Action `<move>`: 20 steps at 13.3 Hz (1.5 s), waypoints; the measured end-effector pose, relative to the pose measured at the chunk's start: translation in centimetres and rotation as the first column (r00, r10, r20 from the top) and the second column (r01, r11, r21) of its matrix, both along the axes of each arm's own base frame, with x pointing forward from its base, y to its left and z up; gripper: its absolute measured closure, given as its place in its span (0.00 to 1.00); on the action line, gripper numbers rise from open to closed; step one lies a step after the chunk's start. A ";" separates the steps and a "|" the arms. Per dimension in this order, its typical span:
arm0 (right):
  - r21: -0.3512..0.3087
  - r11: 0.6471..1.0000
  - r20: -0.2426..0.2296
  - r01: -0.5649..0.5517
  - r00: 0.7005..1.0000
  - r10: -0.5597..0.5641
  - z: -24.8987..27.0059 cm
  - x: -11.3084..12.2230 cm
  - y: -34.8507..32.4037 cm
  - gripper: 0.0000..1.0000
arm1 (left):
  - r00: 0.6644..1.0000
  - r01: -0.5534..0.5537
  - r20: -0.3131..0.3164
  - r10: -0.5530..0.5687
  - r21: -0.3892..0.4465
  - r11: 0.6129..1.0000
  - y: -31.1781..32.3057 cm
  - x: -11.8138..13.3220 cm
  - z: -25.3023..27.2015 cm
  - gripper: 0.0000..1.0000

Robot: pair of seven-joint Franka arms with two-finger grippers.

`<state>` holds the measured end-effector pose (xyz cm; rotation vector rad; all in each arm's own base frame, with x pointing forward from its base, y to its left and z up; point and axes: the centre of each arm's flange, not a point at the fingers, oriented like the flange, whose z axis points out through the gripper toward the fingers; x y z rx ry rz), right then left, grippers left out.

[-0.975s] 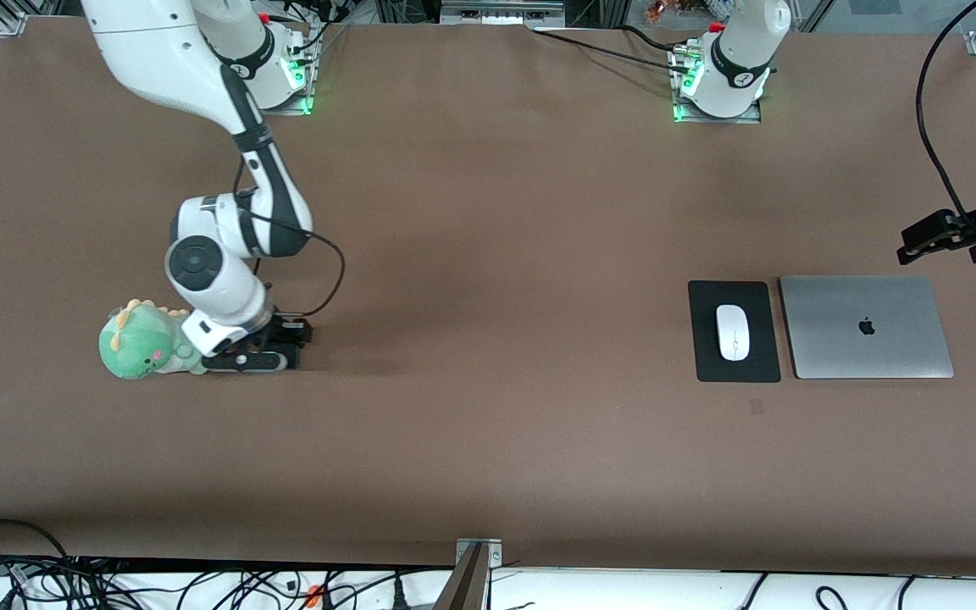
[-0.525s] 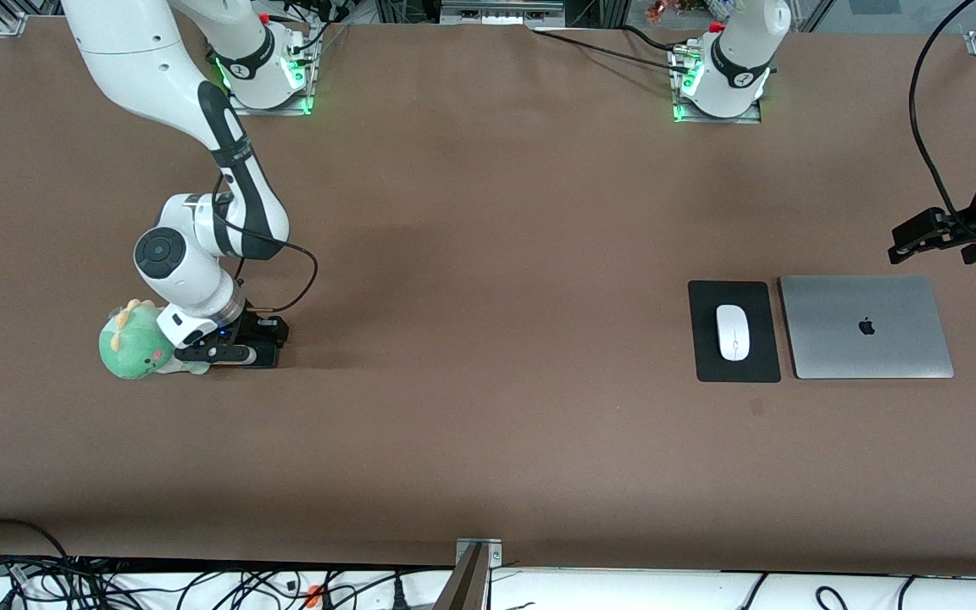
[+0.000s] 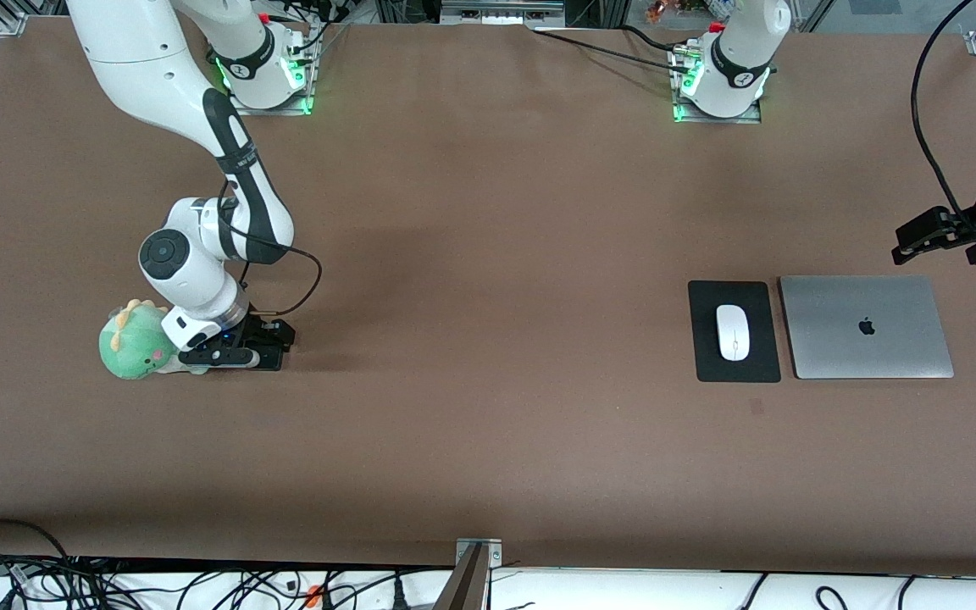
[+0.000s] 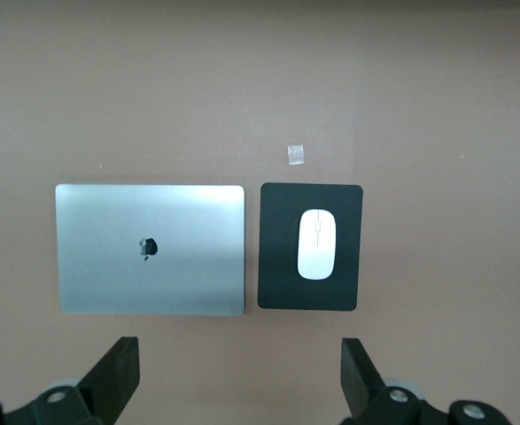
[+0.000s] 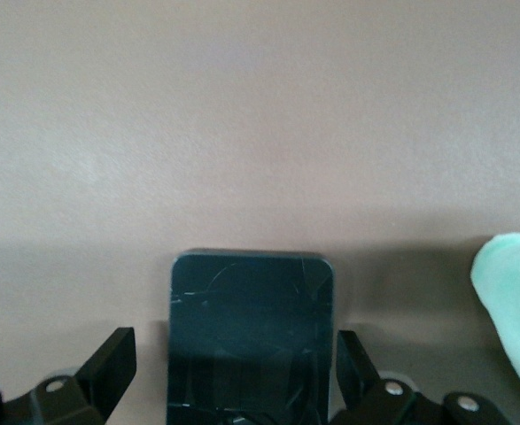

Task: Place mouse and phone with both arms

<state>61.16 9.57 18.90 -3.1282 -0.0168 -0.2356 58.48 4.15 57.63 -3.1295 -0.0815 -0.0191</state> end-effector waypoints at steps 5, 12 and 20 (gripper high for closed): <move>0.057 0.998 -0.053 0.002 0.999 0.001 6.2 2.7 1.0 0.00 | 1.000 -0.024 -0.006 0.024 -0.001 1.000 0.0 -0.2 0.6 0.00; 0.143 0.989 -0.110 0.031 0.994 -0.016 21.0 2.8 -2.6 0.00 | 1.000 -0.014 -0.012 0.014 0.000 1.000 0.6 -0.3 0.6 0.00; 0.039 0.999 -0.175 -0.008 0.985 0.015 32.5 -0.7 -7.9 0.00 | 1.000 -0.020 -0.008 0.020 0.000 1.000 1.0 -0.3 0.8 0.00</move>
